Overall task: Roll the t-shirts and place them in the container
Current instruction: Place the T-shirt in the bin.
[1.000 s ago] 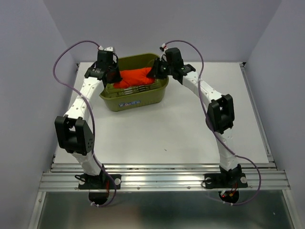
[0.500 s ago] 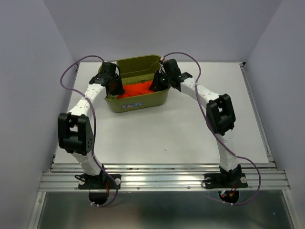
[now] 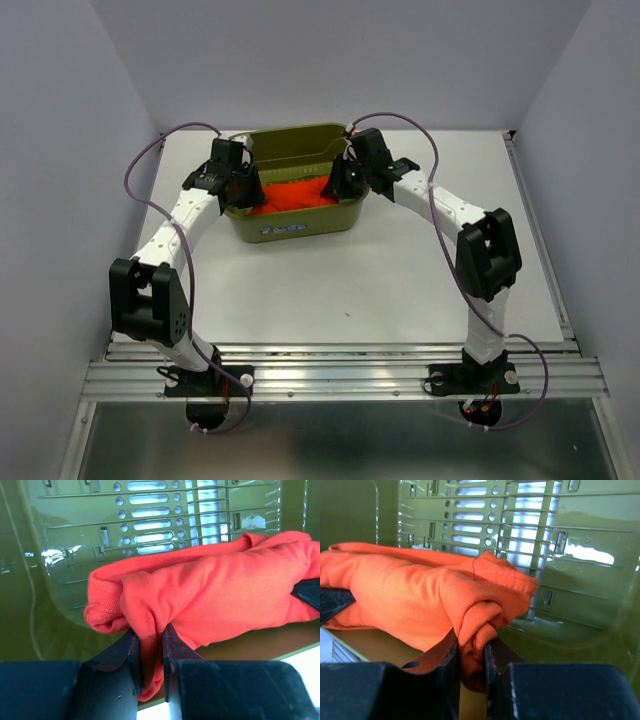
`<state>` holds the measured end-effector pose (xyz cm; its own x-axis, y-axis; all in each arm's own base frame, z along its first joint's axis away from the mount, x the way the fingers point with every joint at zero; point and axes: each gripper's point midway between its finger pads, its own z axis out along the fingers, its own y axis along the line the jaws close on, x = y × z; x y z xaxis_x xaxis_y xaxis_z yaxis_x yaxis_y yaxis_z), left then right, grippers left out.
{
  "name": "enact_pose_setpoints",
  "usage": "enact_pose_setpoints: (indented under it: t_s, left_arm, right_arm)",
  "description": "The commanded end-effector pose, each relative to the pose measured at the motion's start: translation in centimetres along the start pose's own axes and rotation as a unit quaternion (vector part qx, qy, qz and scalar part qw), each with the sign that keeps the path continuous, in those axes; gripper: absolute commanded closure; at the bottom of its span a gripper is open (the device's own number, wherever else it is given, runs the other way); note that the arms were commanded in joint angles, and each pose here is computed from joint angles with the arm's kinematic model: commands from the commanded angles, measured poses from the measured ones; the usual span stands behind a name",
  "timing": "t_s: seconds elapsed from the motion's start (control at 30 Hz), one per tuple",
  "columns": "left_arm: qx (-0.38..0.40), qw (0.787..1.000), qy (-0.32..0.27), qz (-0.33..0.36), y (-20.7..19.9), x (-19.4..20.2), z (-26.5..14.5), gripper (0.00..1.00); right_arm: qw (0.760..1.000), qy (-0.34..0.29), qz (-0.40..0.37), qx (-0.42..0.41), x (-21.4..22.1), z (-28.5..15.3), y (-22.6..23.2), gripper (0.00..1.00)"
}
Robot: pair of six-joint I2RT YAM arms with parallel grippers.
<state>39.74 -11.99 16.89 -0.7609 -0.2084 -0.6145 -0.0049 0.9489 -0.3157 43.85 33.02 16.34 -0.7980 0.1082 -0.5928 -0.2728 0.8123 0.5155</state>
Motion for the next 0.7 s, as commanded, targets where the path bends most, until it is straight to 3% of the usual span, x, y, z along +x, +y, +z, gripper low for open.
enact_pose_setpoints:
  t_s: [0.0, 0.33, 0.67]
  left_arm:
    - [0.003, 1.000, -0.005, 0.007, -0.4, 0.3, -0.9, 1.00]
    - [-0.014, 0.997, 0.064, 0.031, 0.3, 3.5, 3.3, 1.00]
    - [-0.037, 0.995, 0.082, 0.037, 1.4, 4.6, 5.0, 1.00]
  right_arm:
    - [1.000, -0.017, -0.017, 0.012, -0.4, -1.7, 0.1, 0.99]
    - [0.998, 0.029, -0.024, 0.052, 3.0, 0.8, -2.7, 0.99]
    - [0.995, 0.059, -0.036, 0.078, 4.4, 4.2, -4.4, 0.99]
